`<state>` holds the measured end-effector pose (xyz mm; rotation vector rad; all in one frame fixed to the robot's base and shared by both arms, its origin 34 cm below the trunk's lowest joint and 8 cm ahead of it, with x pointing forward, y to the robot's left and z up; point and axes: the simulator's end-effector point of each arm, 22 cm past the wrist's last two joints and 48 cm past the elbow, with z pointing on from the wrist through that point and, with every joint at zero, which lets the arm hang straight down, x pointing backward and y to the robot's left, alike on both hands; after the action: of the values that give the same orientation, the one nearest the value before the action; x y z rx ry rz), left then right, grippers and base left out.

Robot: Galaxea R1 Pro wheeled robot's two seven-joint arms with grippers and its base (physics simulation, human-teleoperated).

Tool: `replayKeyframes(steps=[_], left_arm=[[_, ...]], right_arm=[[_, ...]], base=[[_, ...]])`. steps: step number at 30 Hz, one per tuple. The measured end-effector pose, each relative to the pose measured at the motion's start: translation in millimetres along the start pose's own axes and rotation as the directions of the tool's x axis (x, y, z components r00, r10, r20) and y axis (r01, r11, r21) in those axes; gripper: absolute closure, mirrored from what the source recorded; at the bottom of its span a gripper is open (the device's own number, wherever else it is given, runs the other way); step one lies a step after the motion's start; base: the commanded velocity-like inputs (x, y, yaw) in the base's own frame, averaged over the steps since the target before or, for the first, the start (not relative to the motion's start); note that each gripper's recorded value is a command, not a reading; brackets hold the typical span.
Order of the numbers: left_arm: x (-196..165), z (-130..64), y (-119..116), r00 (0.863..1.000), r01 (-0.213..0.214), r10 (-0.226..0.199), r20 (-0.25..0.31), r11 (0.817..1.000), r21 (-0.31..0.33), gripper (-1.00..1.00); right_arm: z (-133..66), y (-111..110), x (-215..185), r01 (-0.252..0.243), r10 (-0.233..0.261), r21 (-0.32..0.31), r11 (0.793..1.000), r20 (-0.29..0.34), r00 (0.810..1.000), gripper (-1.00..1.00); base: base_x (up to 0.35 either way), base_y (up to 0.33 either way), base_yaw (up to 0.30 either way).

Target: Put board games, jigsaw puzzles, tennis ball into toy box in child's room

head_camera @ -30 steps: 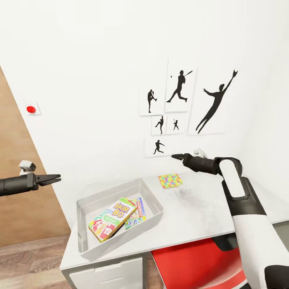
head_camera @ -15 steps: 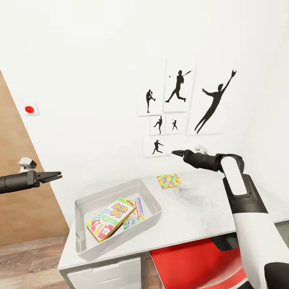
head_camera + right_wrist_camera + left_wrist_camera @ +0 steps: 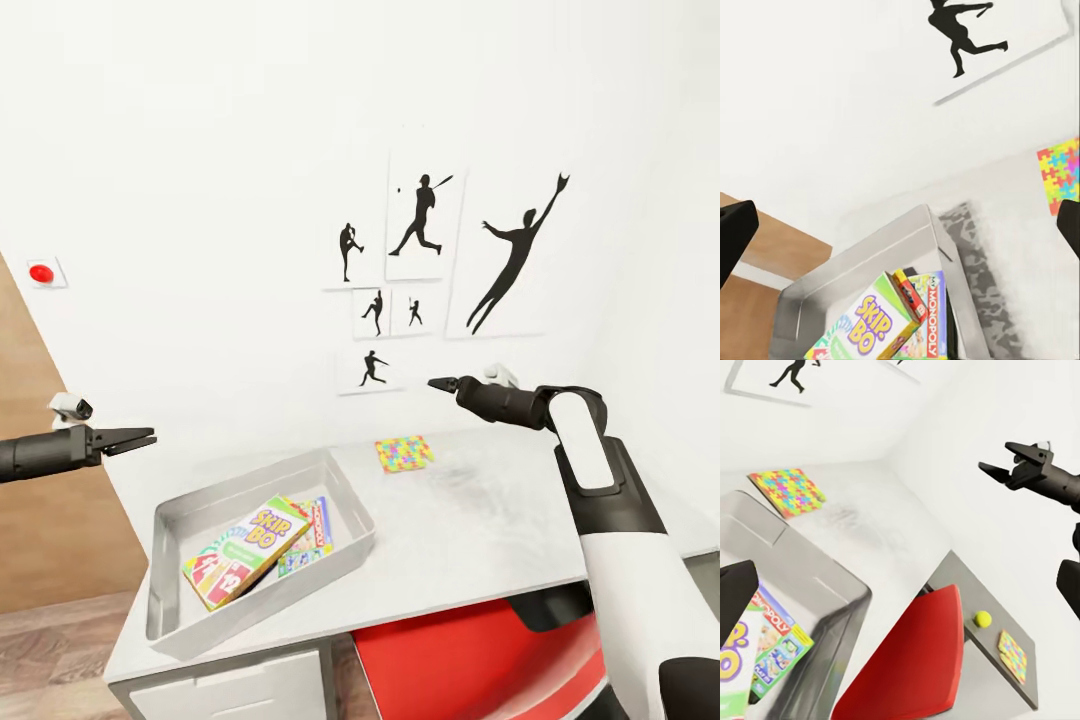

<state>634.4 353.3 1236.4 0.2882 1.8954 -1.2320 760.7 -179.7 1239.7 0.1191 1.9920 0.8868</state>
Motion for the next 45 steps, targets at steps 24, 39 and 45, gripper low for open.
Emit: replayKeyframes(steps=[24, 39, 45], left_arm=[[0, 0.4, 0, 1.0, 0.0, 0.0, -0.001, 1.0, 0.001, -1.0], [0, 0.5, 0, 1.0, 0.0, 0.0, -0.002, 1.0, 0.001, -1.0], [0, 0.4, 0, 1.0, 0.0, 0.0, -0.002, 1.0, 0.001, -1.0]], right_arm=[[3.6, 4, 7, 0.015, -0.015, -0.002, 1.0, -0.017, 1.0, -1.0], [7.2, 8, 13, 0.029, -0.029, -0.004, 1.0, -0.033, 0.999, -1.0], [8.6, 10, 15, 0.036, -0.036, -0.005, 0.999, -0.04, 0.999, -1.0]], base=[[0.055, -0.01, 0.0], [0.009, -0.076, 0.0], [0.0, -0.207, 0.0]])
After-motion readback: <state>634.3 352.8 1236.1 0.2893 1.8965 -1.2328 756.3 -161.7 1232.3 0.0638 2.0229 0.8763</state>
